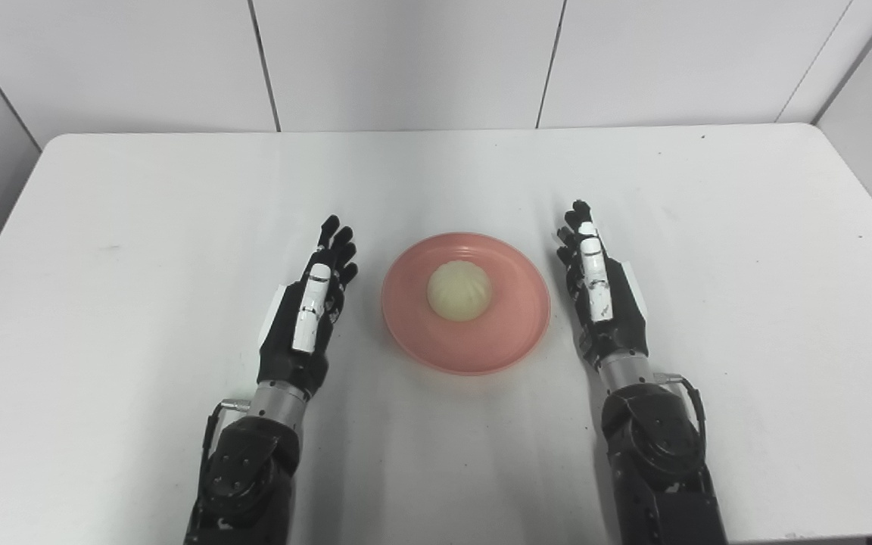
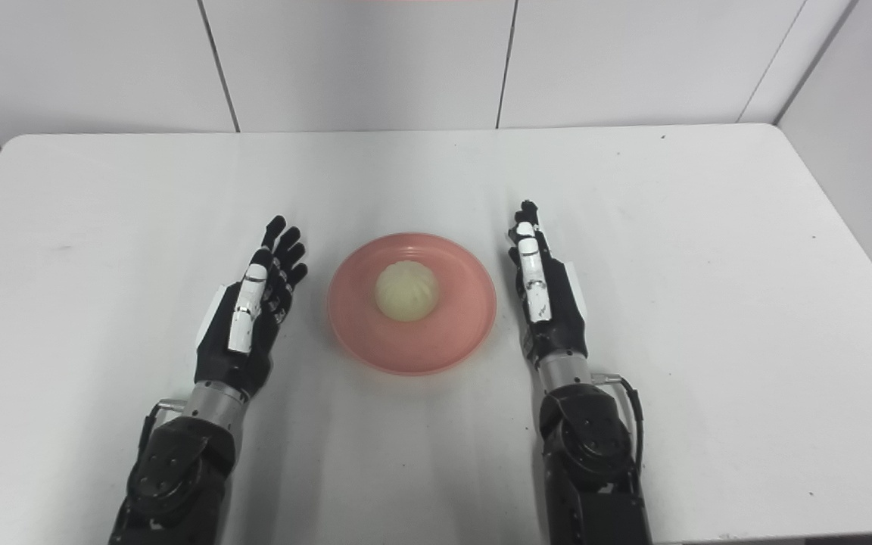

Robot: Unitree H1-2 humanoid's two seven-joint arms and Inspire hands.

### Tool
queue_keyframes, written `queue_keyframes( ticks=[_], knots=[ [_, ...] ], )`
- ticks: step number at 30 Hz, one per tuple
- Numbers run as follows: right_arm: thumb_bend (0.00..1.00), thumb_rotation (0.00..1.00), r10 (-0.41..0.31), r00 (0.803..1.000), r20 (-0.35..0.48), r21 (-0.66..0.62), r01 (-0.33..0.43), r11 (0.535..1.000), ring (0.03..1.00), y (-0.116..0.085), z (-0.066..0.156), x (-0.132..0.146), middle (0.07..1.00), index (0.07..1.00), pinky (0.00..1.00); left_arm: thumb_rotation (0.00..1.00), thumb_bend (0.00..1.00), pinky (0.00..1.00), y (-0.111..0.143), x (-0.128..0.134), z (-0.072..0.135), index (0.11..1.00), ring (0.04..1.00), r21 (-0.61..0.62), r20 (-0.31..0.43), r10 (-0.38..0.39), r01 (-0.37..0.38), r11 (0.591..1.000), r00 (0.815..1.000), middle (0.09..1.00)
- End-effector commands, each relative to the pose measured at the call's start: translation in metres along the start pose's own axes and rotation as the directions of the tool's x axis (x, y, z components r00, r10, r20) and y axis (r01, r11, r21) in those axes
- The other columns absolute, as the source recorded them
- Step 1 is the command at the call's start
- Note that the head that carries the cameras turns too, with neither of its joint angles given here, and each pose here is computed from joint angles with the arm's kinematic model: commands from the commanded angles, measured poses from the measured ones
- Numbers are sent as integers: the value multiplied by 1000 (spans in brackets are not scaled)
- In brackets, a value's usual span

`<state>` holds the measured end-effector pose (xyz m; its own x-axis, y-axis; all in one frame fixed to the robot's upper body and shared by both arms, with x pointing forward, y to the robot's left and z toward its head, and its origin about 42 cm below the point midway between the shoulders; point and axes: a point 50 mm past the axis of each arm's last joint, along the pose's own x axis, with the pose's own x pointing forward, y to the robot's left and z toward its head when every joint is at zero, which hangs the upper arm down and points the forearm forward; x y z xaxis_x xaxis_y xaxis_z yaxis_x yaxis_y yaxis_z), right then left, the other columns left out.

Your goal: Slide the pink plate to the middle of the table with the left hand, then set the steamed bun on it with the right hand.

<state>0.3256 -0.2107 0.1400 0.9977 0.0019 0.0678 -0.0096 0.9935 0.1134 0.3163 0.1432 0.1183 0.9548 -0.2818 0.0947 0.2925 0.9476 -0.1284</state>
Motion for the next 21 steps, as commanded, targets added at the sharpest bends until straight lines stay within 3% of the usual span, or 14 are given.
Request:
queue_keyframes(
  ticks=[1,21],
  knots=[
    [195,1000,13,1000,11,21,-14,1000,1000,5,-1,-1,1000,1000,1000,1000,425,1000,10,-15,-18,1000,1000,-1,-63,28,-28,1000,998,1000],
    [199,1000,44,998,-33,25,-44,999,1000,-4,-7,-1,1000,1000,1000,1000,432,1000,20,-13,-34,1000,1000,-19,-139,33,-36,999,990,1000]
  ],
)
